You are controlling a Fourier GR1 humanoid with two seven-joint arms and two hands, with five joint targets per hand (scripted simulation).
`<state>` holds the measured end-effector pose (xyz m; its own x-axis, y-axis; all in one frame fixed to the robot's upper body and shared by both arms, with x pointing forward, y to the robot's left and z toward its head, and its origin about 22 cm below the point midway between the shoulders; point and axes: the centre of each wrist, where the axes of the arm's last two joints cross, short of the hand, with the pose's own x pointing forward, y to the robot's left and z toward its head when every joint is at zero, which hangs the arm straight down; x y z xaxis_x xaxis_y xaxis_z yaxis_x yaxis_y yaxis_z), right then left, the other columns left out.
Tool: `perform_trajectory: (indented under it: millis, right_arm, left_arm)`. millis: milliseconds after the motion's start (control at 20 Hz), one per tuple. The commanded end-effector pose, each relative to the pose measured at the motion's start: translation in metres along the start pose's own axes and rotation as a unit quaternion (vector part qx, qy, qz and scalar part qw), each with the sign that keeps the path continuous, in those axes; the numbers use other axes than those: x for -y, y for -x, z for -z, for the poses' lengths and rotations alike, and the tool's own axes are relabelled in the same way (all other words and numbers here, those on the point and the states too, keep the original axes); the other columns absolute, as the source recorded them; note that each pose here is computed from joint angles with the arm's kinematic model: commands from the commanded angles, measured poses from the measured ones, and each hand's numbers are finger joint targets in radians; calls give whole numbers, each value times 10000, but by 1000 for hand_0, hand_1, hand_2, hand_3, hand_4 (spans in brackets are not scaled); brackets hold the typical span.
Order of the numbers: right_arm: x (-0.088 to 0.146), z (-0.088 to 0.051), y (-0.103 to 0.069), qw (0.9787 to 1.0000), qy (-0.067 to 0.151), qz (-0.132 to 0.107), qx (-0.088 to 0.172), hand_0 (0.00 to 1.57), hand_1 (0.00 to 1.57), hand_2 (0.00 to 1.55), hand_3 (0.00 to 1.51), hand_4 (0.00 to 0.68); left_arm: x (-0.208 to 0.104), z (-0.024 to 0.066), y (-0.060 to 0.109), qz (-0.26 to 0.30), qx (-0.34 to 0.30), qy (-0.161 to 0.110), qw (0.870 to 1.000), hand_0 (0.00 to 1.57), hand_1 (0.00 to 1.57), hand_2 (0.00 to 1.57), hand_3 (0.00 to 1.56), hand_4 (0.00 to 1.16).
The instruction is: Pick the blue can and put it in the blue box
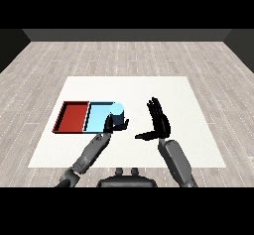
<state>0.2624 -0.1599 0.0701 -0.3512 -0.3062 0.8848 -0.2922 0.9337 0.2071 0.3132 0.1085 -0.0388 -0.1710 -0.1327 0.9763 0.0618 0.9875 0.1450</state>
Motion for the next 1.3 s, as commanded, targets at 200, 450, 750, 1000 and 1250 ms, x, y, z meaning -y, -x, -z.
perform_trajectory:
  millis: [200, 450, 750, 1000, 1250]
  right_arm:
    - [575, -199, -366, 9967, 698, -199, 355, 0, 0, 0, 0, 0]
    - [736, -291, -407, 9952, 877, -345, 270, 0, 0, 0, 0, 0]
    - [675, -413, -223, 9942, 969, -403, 216, 0, 0, 0, 0, 0]
    - [823, -325, -21, 9911, 1256, -419, 120, 0, 0, 0, 0, 0]
    - [862, -30, 13, 9910, 1306, -306, 32, 0, 0, 0, 0, 0]
  left_arm:
    - [-509, 213, 128, 469, -276, -385, 9978, 1571, 1571, 1571, 1501, 1132]
    - [-1103, 297, 202, 776, -1038, -1051, 9860, 1571, 1571, 1571, 1496, 1120]
    - [-1624, 405, 334, 1101, -1836, -1442, 9661, 1571, 1571, 1571, 1517, 1068]
    - [-1659, 506, 377, 1650, -2413, -1471, 9449, 1571, 1571, 1571, 1444, 1033]
    - [-1294, 415, 545, 1996, -3049, -1215, 9233, 1571, 1571, 1502, 1378, 987]
